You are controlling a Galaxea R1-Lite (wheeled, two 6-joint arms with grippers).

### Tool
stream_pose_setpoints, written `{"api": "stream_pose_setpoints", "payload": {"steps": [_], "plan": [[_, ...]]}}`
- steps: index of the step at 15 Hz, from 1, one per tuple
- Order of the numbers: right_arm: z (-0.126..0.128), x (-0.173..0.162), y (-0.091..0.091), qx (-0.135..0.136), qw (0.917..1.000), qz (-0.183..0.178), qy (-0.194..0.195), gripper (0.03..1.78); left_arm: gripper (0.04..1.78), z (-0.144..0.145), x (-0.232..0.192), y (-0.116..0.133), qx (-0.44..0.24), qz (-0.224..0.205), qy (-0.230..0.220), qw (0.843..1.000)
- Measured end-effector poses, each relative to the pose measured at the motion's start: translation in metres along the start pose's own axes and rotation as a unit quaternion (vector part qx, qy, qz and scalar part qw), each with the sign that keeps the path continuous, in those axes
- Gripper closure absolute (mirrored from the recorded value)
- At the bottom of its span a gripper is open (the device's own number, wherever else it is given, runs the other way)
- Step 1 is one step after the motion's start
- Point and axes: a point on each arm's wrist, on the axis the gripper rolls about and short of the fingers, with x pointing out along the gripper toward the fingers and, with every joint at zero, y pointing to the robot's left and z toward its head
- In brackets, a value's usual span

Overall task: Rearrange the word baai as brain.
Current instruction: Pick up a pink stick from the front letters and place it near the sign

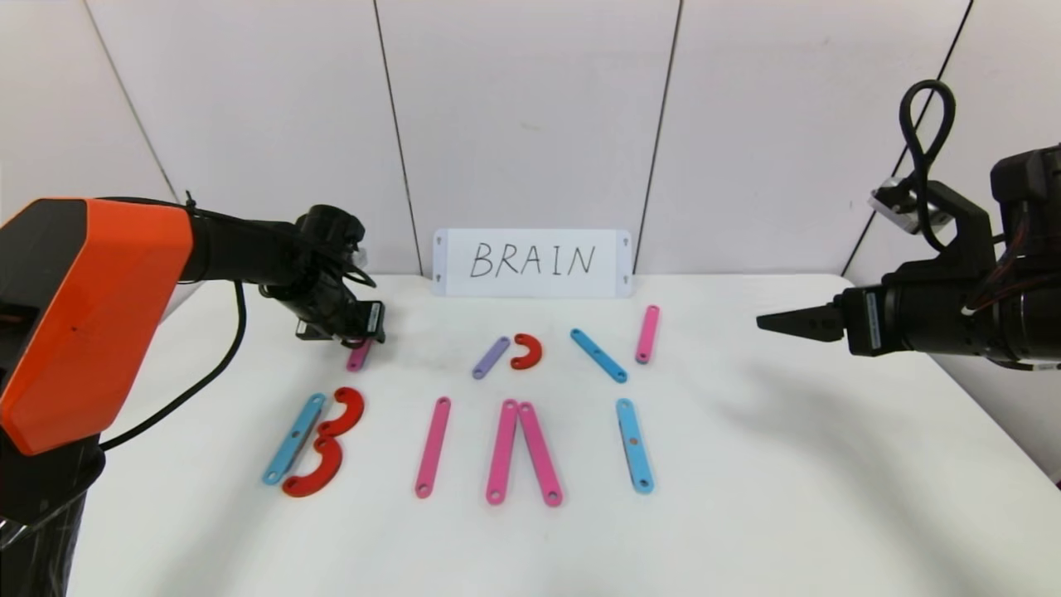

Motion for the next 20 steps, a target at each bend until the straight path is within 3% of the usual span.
{"api": "stream_pose_setpoints", "payload": {"steps": [3,6,14,20], "plan": [[0.0,0.0,0.0,0.0,1.0,-0.001,-0.001,0.07,0.27,0.002,-0.016,-0.002,-0.007,-0.003,-0.009,1.0],[0.0,0.0,0.0,0.0,1.0,0.0,-0.001,0.07,0.08,-0.004,-0.042,-0.018,0.008,-0.016,-0.014,1.0],[0.0,0.0,0.0,0.0,1.0,-0.001,-0.001,0.07,0.07,-0.067,-0.101,-0.088,0.105,-0.075,0.036,0.991],[0.0,0.0,-0.001,0.001,1.0,-0.003,-0.001,0.07,0.07,-0.089,-0.097,-0.111,0.116,-0.086,0.069,0.987]]}}
